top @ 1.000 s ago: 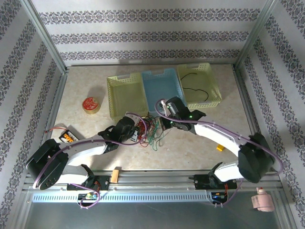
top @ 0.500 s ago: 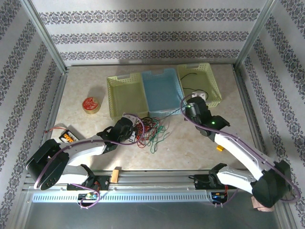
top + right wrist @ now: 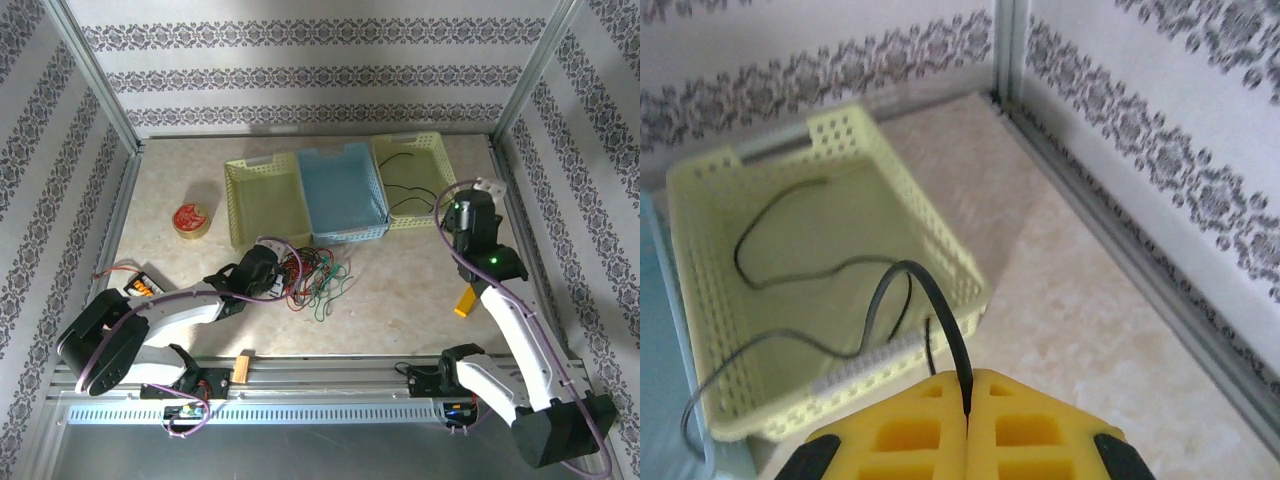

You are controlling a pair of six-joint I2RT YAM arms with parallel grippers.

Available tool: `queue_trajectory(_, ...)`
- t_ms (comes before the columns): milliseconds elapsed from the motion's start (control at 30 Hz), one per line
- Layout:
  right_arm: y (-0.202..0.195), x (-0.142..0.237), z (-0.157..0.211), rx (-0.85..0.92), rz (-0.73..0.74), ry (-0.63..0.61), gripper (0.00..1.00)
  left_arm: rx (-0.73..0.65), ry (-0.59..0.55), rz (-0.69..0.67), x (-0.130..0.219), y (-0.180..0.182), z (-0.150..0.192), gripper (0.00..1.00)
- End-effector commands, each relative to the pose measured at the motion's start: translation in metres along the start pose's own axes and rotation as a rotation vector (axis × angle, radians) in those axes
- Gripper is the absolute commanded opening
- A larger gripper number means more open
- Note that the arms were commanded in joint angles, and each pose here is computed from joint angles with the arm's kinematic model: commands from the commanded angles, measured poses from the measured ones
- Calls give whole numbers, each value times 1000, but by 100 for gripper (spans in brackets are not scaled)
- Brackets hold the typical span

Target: Untangle the cables

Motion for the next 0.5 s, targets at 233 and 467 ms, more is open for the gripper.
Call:
queue_trajectory(233, 14, -34, -75, -56, -26, -85, 0, 5, -35, 47, -1, -10, -21, 31)
queue_trajectory(467, 32, -91, -80, -80, -30, -38, 0, 7, -47, 58, 3, -11, -23, 32)
Point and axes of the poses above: each hand's point on the last joint's axis, 136 mm out from that joint toward the fingers, its own x axis back along the fingers, its own y axis along the line the jaws close on, z = x × y, the point moved 3 cm from there along x, back along the fingers, and after that the axes turned 3 degrees about x, right-handed, at the moved point
